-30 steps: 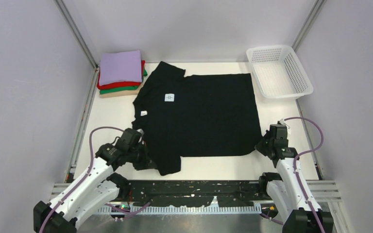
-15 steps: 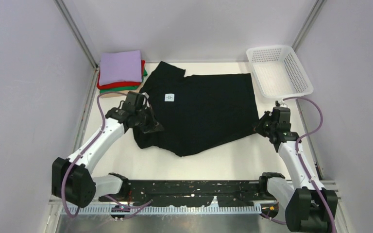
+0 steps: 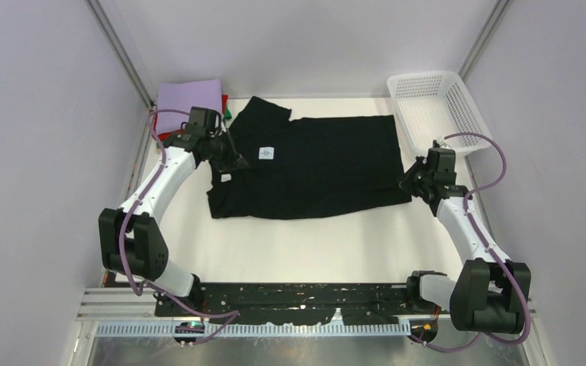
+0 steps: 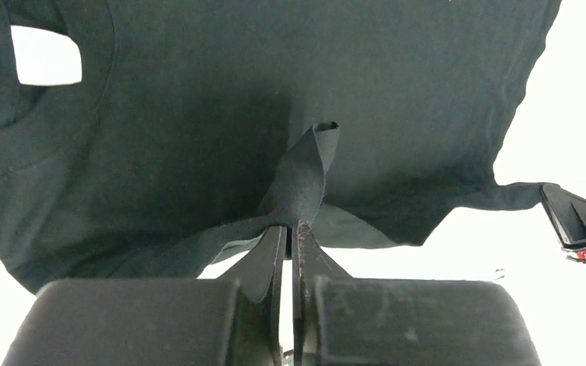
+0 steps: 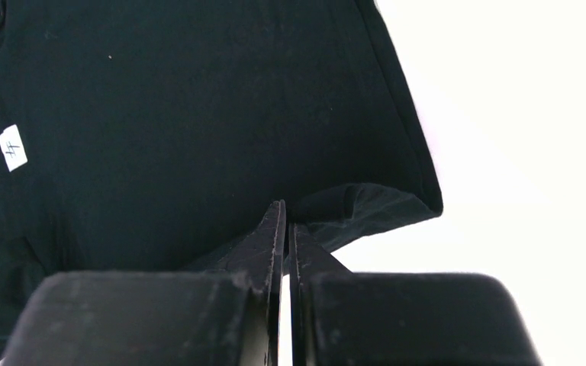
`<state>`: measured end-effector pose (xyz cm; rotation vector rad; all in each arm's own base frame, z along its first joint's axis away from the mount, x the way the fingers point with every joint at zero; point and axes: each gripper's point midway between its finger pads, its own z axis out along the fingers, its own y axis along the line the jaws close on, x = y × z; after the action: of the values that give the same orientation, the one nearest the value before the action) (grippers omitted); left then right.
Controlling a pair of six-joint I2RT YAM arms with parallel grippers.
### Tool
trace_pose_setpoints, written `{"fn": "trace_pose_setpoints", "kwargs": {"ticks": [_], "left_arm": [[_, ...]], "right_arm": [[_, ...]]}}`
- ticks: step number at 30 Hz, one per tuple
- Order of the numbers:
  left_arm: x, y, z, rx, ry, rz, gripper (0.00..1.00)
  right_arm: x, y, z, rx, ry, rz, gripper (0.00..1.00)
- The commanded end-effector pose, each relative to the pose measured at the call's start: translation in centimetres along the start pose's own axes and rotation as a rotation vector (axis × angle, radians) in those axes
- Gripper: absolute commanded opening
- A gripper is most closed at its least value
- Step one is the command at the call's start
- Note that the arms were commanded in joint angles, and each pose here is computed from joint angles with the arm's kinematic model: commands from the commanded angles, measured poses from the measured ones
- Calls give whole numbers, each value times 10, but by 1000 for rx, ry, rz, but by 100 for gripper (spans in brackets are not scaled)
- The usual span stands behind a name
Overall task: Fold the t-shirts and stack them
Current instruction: Fold the flattened tshirt in 1/3 of the way
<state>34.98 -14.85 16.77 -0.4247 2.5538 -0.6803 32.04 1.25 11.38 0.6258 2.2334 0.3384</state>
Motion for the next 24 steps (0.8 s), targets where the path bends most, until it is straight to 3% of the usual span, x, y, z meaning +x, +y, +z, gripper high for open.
{"fn": "trace_pose_setpoints", "kwargs": {"ticks": [1, 14, 21, 23, 24], "left_arm": [[-39, -15, -13, 34, -104, 109, 0], [-108, -25, 12, 48, -175, 352, 0], [-137, -19, 60, 42, -66, 479, 1], [-142, -19, 77, 58, -39, 509, 4], [-148, -17, 84, 44, -37, 512, 11]], "right_arm": [[-41, 12, 2, -6, -108, -16, 5], [-55, 19, 34, 1, -87, -11, 5], [-64, 16, 58, 28, -94, -4, 9], [-65, 18, 64, 23, -85, -3, 12], [-64, 18, 68, 25, -75, -4, 15]]}}
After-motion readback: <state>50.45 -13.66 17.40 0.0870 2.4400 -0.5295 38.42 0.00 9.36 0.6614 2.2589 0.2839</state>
